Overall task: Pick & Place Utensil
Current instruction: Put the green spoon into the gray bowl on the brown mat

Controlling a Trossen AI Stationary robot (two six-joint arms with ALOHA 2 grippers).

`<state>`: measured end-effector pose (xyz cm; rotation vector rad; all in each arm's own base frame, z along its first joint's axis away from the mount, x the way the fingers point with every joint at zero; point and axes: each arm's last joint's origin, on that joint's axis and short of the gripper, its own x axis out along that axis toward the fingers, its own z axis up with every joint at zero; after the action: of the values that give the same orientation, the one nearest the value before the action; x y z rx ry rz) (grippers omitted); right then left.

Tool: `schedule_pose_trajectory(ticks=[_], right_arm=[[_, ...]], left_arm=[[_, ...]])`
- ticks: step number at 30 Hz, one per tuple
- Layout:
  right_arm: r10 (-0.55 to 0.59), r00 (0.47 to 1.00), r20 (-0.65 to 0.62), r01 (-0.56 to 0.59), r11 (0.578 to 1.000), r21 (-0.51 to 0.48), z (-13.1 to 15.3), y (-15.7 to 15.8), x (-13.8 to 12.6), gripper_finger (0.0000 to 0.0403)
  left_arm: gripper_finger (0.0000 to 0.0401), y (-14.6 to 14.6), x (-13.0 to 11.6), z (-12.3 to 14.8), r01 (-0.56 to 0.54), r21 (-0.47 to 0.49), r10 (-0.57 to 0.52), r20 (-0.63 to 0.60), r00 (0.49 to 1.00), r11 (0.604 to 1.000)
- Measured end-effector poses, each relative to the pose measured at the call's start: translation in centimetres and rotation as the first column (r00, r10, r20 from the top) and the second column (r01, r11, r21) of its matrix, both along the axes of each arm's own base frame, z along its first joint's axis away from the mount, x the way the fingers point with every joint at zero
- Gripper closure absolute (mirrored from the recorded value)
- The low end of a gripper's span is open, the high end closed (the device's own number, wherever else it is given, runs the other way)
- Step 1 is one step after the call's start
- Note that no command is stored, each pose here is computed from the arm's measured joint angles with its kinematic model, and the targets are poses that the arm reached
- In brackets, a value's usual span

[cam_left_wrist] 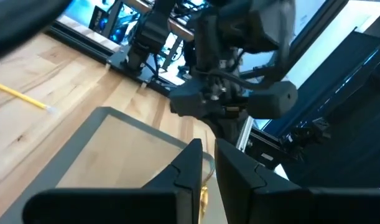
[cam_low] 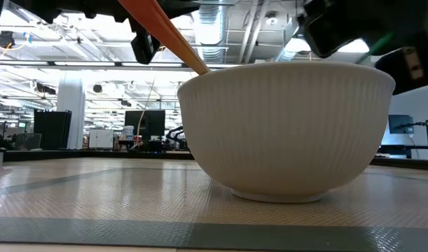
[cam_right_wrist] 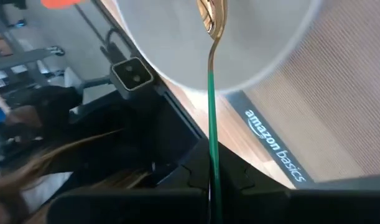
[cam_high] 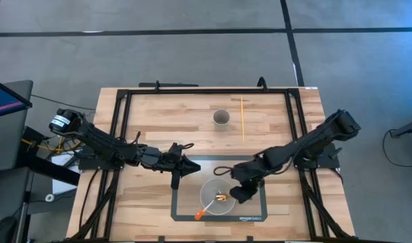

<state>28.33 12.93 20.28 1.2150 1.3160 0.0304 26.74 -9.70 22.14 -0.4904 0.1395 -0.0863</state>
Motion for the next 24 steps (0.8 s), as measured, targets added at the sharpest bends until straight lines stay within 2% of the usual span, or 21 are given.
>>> schedule_pose_trajectory(ticks=[3, 10, 18, 24], right_arm=[[-0.015, 1.000, 0.023, 0.014, 0.999, 0.035, -0.1, -0.8, 0.9, 0.0403], [-0.067, 0.998, 0.008, 0.067, 0.997, 0.035, -0.2, -2.4, 1.4, 0.0403], [-0.065, 0.996, -0.065, 0.068, 0.997, 0.044, -2.2, -2.3, 2.1, 0.0403], [-0.062, 0.997, -0.044, 0.063, 0.997, 0.040, -2.3, -2.4, 2.3, 0.0403]], left_arm=[[0.0357, -0.2, -0.1, 0.0, 0.008, 0.002, -0.008, -0.005, 1.000, 1.000], [0.0357, -0.7, -0.3, -0.2, 0.027, 0.007, -0.027, -0.017, 0.999, 1.000], [0.0357, -0.9, -0.4, -0.2, 0.032, 0.007, -0.032, -0.017, 0.999, 0.999], [0.0357, -0.9, -0.4, -0.2, 0.033, 0.008, -0.032, -0.021, 0.999, 0.999]])
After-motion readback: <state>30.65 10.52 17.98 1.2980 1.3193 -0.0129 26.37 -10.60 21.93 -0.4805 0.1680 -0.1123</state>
